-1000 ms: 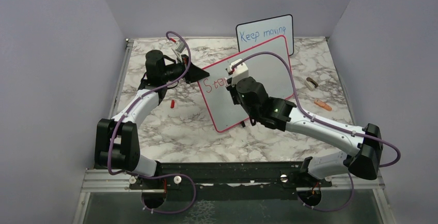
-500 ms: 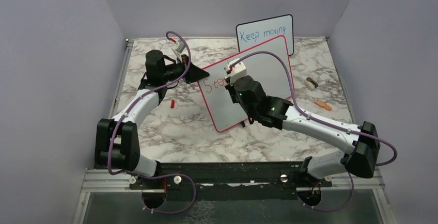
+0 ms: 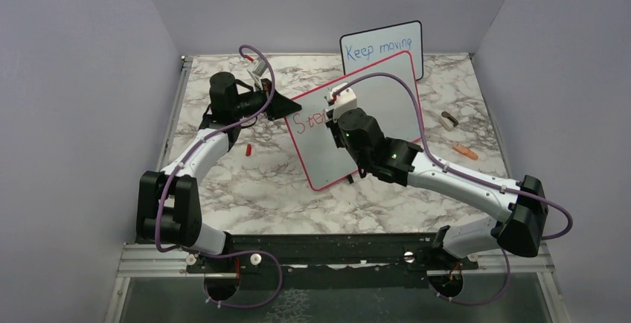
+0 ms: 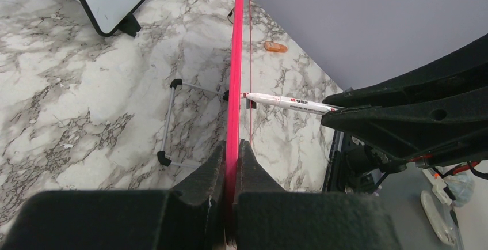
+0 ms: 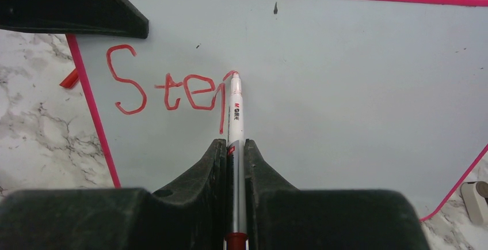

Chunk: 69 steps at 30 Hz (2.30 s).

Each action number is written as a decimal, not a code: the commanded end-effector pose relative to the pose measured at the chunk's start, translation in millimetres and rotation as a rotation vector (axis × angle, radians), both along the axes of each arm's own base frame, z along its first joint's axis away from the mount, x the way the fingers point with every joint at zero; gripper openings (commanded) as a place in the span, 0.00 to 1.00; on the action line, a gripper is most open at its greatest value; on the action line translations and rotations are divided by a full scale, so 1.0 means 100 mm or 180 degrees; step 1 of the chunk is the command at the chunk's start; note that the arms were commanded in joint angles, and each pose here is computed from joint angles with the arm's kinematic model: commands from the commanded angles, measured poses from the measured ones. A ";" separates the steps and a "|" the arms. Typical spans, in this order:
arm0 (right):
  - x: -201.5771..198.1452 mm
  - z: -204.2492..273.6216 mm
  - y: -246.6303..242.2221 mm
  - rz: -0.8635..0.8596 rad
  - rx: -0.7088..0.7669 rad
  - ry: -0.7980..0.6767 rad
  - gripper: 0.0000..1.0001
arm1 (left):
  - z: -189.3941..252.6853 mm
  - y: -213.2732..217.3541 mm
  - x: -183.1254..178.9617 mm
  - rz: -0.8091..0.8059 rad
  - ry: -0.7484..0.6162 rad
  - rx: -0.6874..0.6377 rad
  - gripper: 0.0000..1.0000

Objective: Write a sentence on the whiteboard

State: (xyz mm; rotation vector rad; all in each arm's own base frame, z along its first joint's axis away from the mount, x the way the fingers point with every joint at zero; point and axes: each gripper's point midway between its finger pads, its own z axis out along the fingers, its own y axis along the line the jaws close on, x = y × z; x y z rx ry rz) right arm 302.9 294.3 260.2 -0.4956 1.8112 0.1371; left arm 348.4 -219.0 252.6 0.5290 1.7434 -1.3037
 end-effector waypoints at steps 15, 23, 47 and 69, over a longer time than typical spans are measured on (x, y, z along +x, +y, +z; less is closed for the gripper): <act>-0.12 -0.26 -0.10 0.0047 -0.0076 0.0343 0.00 | -0.22 -0.10 -0.15 -0.0207 0.0202 0.0095 0.00; -0.18 -0.30 -0.02 0.0197 -0.0029 0.0462 0.00 | -0.21 -0.09 -0.15 -0.0207 0.0192 0.0096 0.00; -0.16 -0.01 -0.34 -0.0085 0.0031 0.0090 0.01 | -0.21 -0.09 -0.15 -0.0210 0.0191 0.0121 0.00; 0.07 0.05 -0.49 -0.0097 0.0135 0.0012 0.00 | -0.24 -0.08 -0.13 -0.0197 0.0201 0.0167 0.00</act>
